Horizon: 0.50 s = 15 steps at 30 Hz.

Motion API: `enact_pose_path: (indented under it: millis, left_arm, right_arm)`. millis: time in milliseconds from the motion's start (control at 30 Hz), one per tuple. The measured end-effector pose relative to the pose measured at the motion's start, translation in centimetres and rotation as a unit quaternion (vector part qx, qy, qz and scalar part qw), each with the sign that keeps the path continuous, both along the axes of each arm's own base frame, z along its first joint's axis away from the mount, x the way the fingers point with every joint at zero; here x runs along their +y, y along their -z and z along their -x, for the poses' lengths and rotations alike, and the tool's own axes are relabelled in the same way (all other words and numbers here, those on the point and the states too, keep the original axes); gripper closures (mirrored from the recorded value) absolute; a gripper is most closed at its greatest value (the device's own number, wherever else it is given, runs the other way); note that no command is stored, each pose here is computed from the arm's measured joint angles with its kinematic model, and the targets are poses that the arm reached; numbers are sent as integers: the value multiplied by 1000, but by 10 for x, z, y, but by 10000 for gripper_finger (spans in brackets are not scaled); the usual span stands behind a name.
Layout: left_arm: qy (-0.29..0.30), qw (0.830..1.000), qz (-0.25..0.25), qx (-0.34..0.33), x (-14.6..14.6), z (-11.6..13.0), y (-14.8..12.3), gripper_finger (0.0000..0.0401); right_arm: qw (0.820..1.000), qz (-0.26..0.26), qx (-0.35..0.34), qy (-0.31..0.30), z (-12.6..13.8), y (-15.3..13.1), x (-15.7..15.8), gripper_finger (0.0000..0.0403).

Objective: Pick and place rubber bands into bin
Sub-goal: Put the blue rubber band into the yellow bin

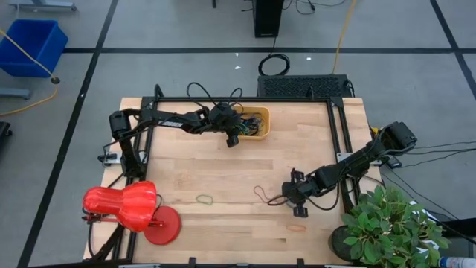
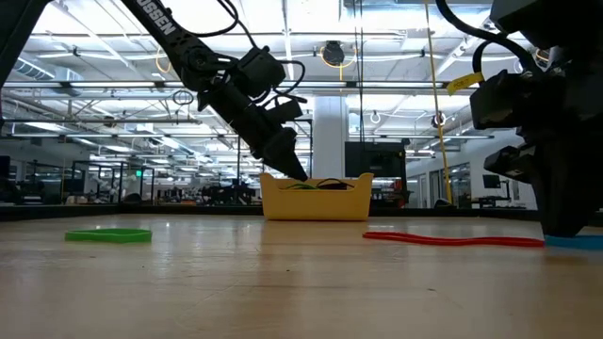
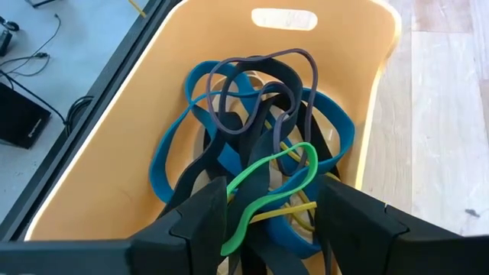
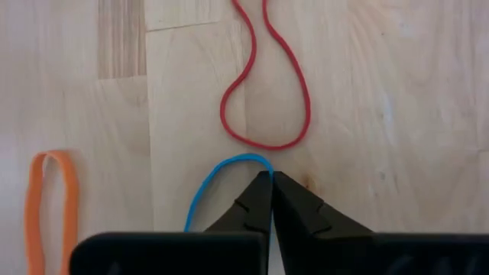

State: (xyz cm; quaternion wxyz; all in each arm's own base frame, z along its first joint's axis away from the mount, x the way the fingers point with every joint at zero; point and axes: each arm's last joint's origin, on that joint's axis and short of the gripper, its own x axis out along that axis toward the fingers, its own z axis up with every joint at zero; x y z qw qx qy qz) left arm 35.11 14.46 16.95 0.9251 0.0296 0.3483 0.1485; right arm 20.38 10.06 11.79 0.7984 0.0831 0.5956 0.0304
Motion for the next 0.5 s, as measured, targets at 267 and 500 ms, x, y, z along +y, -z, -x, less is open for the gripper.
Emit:
enact_pose_path:
  millis: [267, 500]
  left_arm:
    - [-1, 1000, 2, 0, 0, 0, 0, 194]
    - [-10, 1000, 14, -4, -2, -1, 0, 194]
  right_arm:
    - [1000, -10, -24, 7, 3, -12, -2, 402]
    - [991, 13, -125, 56, 9, -48, -13, 402]
